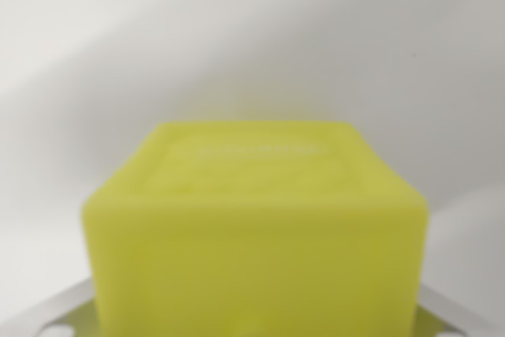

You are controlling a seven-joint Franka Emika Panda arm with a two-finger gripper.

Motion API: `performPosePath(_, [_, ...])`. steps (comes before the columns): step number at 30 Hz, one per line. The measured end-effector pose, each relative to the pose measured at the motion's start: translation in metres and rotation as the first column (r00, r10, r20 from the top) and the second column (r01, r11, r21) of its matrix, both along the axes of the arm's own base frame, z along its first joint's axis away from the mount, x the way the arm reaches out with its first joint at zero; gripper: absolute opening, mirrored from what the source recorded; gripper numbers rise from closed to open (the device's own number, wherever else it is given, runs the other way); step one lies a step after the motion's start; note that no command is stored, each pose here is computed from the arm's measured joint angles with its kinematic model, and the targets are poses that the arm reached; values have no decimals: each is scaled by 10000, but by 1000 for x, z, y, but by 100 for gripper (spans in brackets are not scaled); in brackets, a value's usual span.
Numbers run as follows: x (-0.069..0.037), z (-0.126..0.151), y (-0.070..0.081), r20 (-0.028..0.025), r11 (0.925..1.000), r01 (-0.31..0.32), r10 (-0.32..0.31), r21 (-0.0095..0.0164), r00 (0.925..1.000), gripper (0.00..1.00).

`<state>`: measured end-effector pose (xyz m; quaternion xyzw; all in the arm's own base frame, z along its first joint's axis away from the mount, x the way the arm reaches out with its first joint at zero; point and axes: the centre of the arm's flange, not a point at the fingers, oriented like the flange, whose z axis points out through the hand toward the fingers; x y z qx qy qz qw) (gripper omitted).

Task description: Pick yellow cube

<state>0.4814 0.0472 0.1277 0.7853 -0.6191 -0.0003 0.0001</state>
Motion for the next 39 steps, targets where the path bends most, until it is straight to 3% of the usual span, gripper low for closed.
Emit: performPosePath(39, [0,96,0,-3,10000,0,0,2,10000,0])
